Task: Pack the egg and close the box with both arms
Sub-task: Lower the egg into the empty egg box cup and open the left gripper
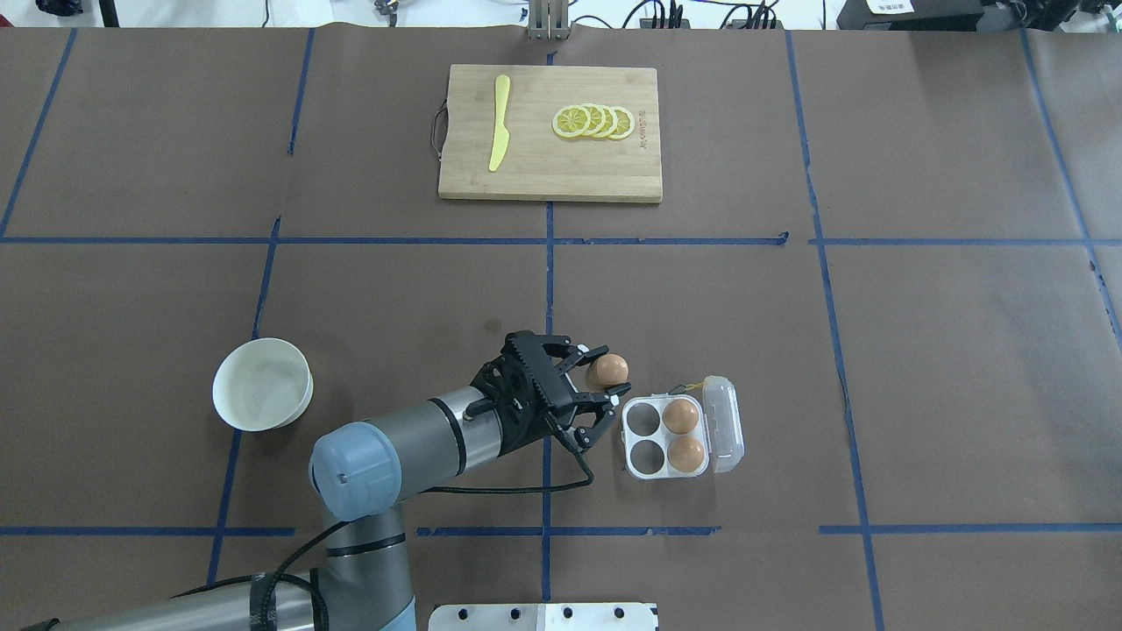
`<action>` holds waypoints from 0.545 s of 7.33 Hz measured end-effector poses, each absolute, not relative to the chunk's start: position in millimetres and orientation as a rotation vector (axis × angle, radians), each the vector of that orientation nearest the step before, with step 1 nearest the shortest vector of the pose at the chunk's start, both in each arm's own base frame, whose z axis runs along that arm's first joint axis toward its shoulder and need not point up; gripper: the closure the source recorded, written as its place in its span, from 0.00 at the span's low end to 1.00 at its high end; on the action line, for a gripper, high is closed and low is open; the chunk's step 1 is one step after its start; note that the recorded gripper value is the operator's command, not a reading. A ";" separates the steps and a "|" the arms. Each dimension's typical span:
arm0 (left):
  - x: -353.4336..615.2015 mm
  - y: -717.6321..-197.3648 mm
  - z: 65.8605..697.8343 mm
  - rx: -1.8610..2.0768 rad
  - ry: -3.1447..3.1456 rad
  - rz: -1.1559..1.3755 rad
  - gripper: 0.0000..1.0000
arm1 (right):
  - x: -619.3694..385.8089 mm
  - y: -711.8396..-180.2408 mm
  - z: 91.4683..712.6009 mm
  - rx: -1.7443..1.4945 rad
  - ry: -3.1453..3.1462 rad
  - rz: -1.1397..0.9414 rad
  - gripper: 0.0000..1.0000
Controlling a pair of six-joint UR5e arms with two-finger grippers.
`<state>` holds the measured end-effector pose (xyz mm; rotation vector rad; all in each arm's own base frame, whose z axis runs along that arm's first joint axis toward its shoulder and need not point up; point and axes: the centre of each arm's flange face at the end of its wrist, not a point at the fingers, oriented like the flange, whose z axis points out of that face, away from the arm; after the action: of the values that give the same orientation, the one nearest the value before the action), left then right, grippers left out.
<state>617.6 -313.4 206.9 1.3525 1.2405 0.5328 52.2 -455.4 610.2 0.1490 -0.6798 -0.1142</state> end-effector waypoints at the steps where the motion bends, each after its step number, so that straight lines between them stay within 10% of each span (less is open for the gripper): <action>1: 631.3 -309.2 201.7 1.354 1.257 0.540 1.00 | 54.4 -454.8 610.9 0.149 -0.679 -0.109 0.00; 4: 658.1 -301.8 190.4 1.345 1.269 0.554 0.81 | 58.6 -453.4 613.2 0.147 -0.677 -0.099 0.00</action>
<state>658.1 -301.8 190.4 1.3449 1.2692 0.5536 58.6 -453.4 613.2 0.1474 -0.6769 -0.0989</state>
